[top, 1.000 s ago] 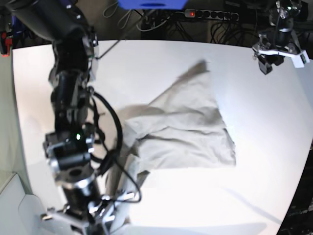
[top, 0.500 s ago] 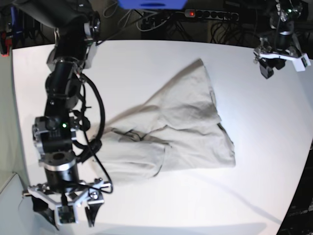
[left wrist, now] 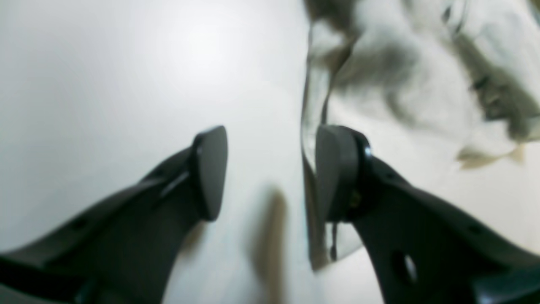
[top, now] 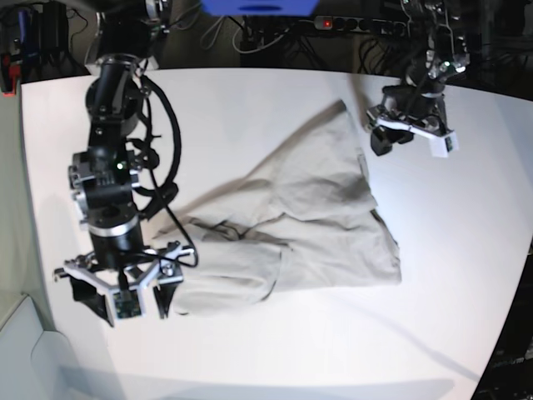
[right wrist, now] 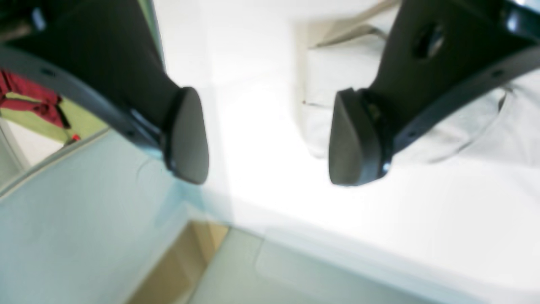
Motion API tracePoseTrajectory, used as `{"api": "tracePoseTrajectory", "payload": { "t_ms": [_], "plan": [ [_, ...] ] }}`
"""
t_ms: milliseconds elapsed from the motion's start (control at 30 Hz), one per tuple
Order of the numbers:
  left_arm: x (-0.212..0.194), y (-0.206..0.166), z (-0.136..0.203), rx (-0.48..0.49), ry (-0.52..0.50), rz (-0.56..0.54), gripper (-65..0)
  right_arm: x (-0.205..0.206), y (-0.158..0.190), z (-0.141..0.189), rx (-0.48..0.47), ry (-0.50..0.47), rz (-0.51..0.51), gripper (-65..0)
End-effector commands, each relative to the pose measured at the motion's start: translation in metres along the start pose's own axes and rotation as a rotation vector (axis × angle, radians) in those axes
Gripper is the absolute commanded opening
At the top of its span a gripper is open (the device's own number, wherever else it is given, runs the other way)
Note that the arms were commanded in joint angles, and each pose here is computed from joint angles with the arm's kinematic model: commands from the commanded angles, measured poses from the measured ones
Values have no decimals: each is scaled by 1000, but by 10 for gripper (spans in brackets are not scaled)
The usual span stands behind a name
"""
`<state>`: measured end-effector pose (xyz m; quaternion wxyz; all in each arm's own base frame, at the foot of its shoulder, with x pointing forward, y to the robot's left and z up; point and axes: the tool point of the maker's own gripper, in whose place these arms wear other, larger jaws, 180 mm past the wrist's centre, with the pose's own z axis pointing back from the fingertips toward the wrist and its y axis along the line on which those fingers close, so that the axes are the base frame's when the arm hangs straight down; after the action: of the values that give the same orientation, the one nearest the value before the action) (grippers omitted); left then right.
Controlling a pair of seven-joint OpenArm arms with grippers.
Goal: Layout the t-shirt on the table in an organized manner, then fold the t-shirt properly
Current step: 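Lower the hanging t-shirt onto the table with the right gripper, then release the t-shirt and move the right gripper to its collar edge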
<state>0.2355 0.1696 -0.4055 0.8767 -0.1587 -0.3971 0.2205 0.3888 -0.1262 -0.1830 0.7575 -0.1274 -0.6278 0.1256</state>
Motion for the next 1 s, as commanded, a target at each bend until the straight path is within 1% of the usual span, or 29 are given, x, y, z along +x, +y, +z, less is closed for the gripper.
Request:
{"api": "tracePoseTrajectory", "payload": {
  "t_ms": [0,100,133,267,367,433,533,633,700,767,867,967],
  "plan": [
    [14,-9,1,-29,-45,-3,-325,16,-4,2,-12,-61,-6,-206],
    [23,-16,7,-47,-71,-17,-325,5,5,6,11,-35,-4,-206],
    [24,-15,9,-45,-73,-24,-325,3,17,8,44,-29,2,-206],
    [29,11,25,14,-86,-30,-325,-7,83,25,249,-17,82,-206],
    [36,39,42,86,-108,-31,-325,-13,128,43,388,-15,132,-205],
    [47,60,57,147,-142,-29,-325,-18,155,53,483,-17,185,-205],
    [63,85,81,224,-194,-35,-325,-34,186,58,578,18,226,-205],
    [73,100,98,275,-229,-37,-325,-57,214,52,651,76,264,-205],
    [74,107,105,299,-232,-37,-325,-71,234,47,700,110,301,-205],
    [69,112,110,314,-221,-38,-325,-81,247,41,727,144,322,-205],
    [61,118,116,331,-197,-40,-325,-78,258,30,743,152,332,-205],
    [53,119,118,339,-183,-31,-325,-66,273,30,804,125,359,-205]
  ]
}}
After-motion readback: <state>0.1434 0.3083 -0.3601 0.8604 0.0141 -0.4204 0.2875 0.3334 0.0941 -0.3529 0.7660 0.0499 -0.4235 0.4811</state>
